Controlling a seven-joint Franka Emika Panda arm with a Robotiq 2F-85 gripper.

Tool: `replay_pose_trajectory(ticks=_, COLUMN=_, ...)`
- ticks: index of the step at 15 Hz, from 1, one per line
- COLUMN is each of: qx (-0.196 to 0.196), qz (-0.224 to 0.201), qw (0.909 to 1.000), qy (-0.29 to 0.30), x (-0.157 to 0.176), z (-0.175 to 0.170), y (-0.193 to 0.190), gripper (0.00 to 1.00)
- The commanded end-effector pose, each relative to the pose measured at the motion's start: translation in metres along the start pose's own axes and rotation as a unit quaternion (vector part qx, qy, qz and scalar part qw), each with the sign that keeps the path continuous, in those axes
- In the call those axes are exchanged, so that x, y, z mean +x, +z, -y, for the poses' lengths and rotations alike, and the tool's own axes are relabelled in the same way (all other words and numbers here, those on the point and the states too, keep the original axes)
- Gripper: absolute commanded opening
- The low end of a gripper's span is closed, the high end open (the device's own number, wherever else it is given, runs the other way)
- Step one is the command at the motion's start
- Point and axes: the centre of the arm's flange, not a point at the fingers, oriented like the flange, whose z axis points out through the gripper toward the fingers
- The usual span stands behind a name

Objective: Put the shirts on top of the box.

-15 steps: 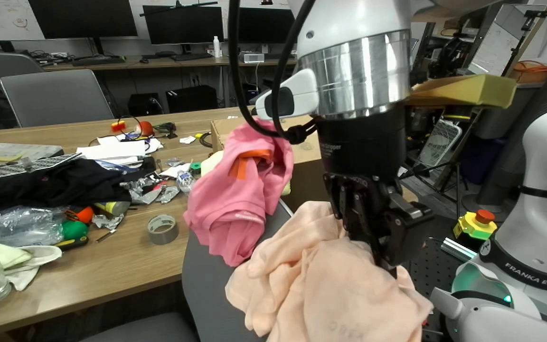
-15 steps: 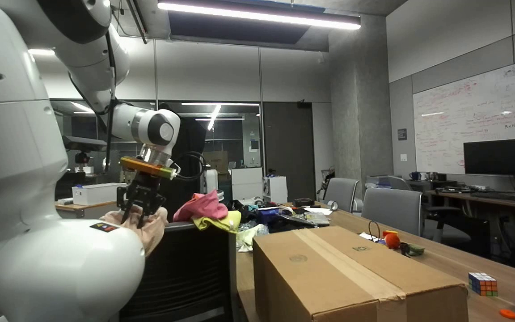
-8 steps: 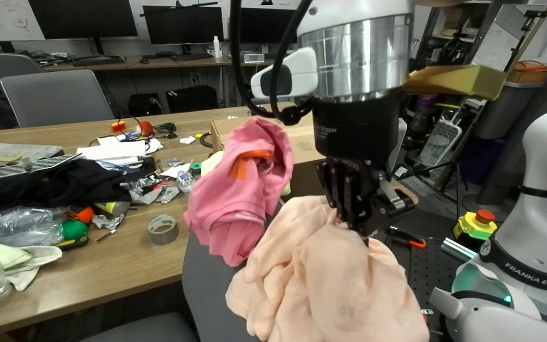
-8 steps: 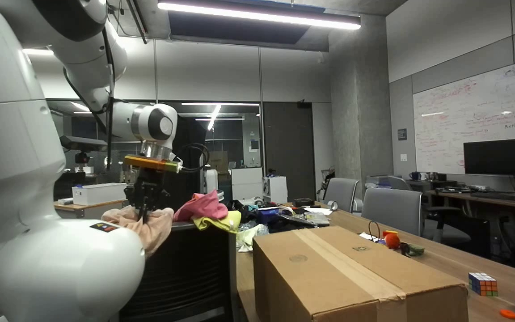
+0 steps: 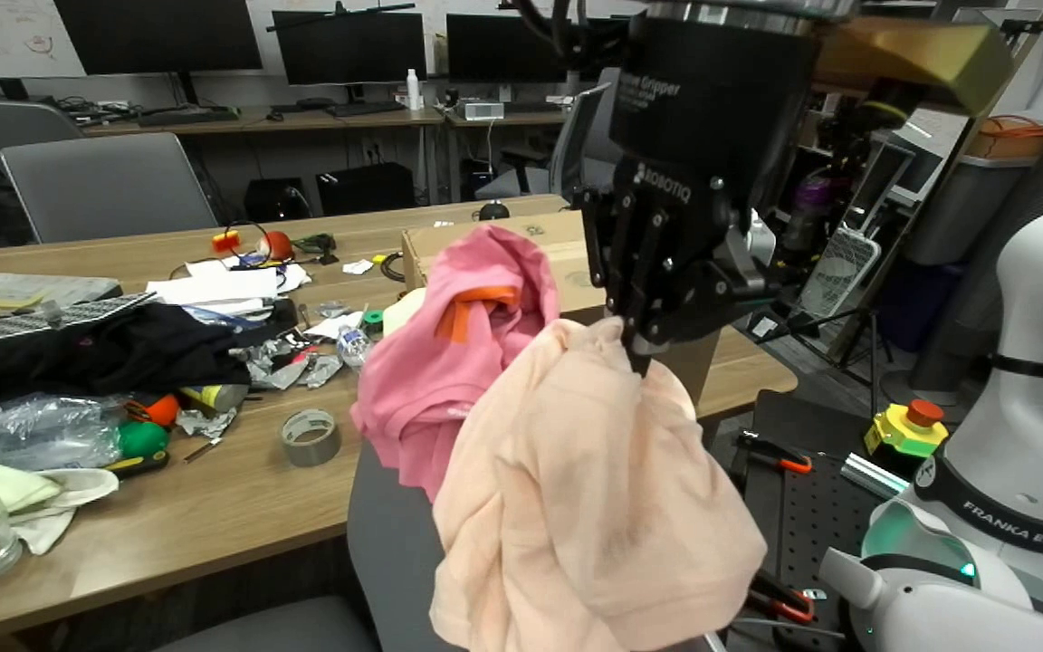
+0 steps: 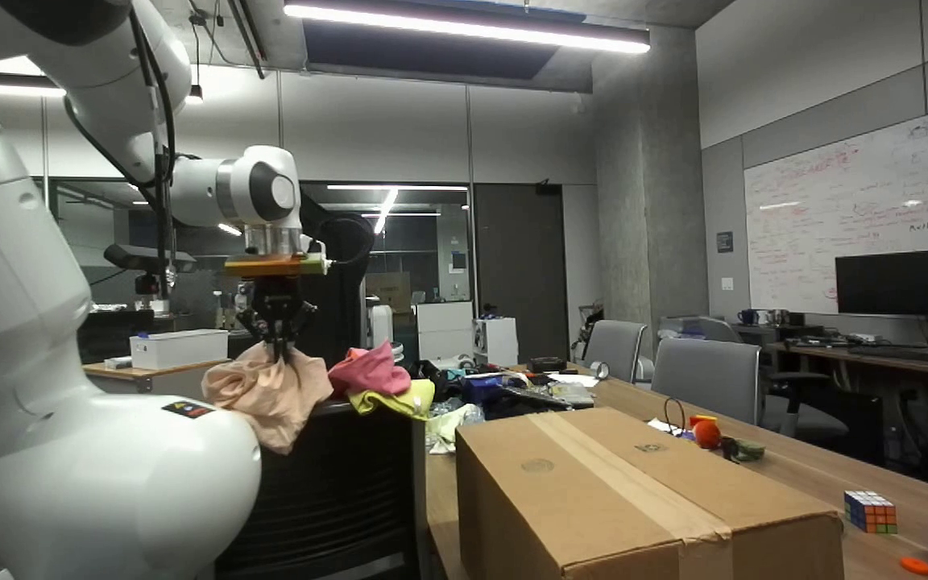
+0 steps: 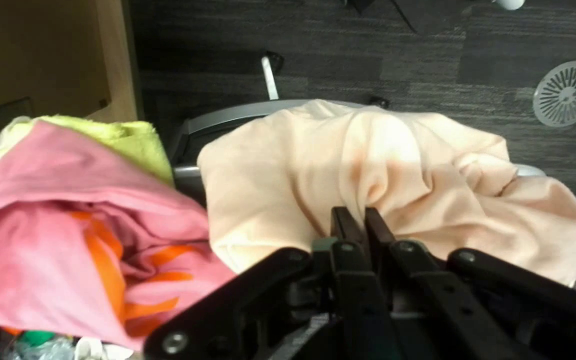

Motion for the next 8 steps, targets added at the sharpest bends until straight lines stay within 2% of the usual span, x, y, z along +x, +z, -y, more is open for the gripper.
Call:
replay_pose_trajectory(ticks=1, qx=-0.066, qz=-0.052, qw=0.9965, qy=-0.008, x=-0.012, z=0.010, y=-0.026, gripper=0.04)
replay_pose_trajectory(ticks=5, qx=-0.130, qz=-0.069, qw=0.9890, qy=-0.008, x=-0.011, z=0.006, y=-0.059, gripper=0.04)
replay_pose_trajectory(ticks=8, qx=-0.184, qz=-0.076, qw=0.9800, qy=0.007, x=-0.013, z=0.001, y=-0.088, gripper=0.04)
